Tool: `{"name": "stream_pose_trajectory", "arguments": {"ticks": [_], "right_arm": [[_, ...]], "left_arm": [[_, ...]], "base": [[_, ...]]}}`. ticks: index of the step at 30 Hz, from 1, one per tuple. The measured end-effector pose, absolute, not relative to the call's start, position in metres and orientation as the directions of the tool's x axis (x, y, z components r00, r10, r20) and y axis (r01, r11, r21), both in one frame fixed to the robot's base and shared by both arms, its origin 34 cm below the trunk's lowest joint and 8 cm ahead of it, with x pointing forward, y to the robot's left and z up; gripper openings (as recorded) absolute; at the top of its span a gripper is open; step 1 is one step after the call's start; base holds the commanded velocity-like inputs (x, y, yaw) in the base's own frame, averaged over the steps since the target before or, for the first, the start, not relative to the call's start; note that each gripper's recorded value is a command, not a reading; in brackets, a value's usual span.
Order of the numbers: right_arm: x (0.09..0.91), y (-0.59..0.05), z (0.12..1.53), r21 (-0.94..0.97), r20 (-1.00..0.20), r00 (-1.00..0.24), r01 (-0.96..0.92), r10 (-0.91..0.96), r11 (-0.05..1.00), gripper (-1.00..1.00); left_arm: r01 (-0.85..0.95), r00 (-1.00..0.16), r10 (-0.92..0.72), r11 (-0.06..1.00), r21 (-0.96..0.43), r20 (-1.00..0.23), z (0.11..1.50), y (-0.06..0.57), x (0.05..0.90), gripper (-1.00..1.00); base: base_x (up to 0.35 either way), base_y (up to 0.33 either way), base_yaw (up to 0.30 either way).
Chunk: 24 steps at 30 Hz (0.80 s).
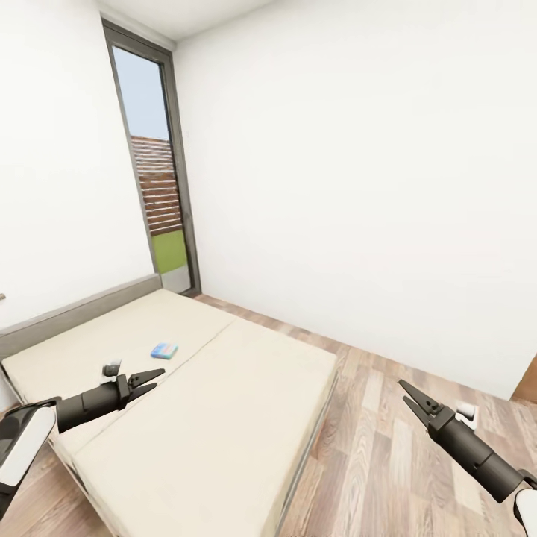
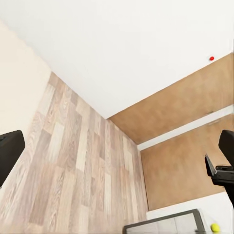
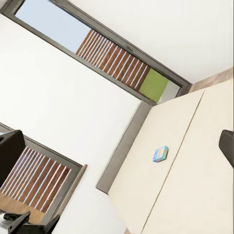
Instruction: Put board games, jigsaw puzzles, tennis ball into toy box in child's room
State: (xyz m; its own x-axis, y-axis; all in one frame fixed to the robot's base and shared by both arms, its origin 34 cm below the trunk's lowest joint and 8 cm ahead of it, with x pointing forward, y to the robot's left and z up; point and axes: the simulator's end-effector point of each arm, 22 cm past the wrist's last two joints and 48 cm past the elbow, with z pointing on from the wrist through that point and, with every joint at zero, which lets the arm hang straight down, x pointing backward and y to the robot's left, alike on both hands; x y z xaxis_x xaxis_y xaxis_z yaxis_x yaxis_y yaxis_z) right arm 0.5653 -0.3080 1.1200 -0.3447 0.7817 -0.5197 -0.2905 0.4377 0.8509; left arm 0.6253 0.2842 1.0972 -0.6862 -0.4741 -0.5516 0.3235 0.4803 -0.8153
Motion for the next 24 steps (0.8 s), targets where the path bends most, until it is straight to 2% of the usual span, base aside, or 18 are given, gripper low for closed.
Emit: {"name": "stream_pose_trajectory", "arguments": {"ticks": [14, 24], "right_arm": [[0.5661, -0.3081, 1.1172, 0.853, -0.517, -0.348, -0.285, 0.782, 0.437, 1.00], [0.5666, -0.3081, 1.1151, 0.854, -0.516, -0.350, -0.282, 0.782, 0.437, 1.00]], "left_arm": [[0.318, -0.690, -0.474, 0.481, -0.817, -0.548, 1.0940, 0.2847, 0.6259, 1.00], [0.315, -0.692, -0.474, 0.481, -0.818, -0.545, 1.0917, 0.2846, 0.6263, 1.00]], "base": [[0.000, 0.088, -0.246], [0.000, 0.190, -0.246]]}}
